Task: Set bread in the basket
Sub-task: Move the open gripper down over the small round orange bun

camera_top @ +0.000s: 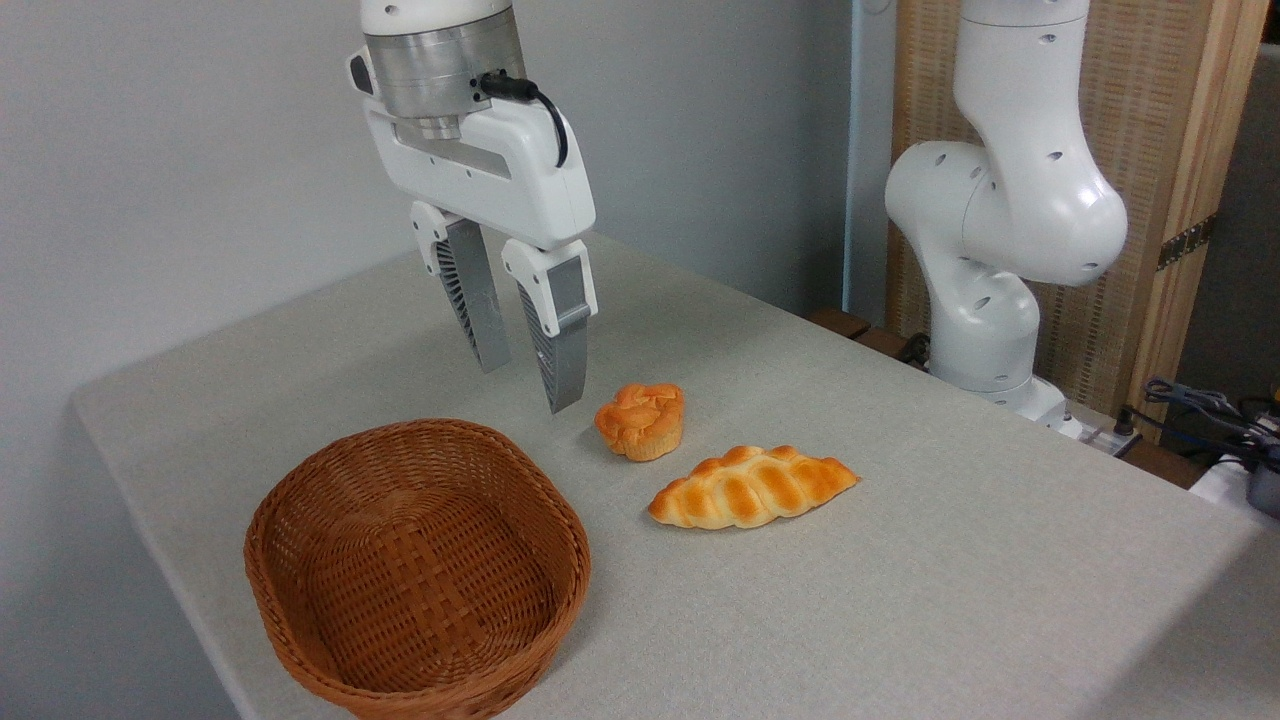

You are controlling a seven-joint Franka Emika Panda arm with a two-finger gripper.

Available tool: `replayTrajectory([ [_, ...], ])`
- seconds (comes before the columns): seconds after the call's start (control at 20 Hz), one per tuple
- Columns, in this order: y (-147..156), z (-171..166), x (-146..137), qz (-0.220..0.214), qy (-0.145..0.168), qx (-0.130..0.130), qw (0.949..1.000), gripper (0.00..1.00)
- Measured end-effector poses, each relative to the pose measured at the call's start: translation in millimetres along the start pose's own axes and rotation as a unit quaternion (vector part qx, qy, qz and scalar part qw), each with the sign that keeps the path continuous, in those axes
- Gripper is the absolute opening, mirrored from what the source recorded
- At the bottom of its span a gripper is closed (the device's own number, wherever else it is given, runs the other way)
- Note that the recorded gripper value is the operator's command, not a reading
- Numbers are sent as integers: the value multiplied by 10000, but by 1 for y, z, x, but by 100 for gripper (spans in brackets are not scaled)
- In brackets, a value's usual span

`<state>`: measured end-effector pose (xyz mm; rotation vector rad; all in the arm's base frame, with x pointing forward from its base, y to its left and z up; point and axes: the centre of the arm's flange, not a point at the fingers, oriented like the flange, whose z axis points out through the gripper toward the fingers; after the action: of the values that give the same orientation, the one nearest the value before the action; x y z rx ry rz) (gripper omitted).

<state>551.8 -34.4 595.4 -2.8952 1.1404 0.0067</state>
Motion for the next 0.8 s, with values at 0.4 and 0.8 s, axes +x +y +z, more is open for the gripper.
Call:
replayTrajectory([
  [0.4,0,0,0,0,-4,-4,10000,100],
  [0.8,9,9,-8,12,-119,-92,9999,100],
])
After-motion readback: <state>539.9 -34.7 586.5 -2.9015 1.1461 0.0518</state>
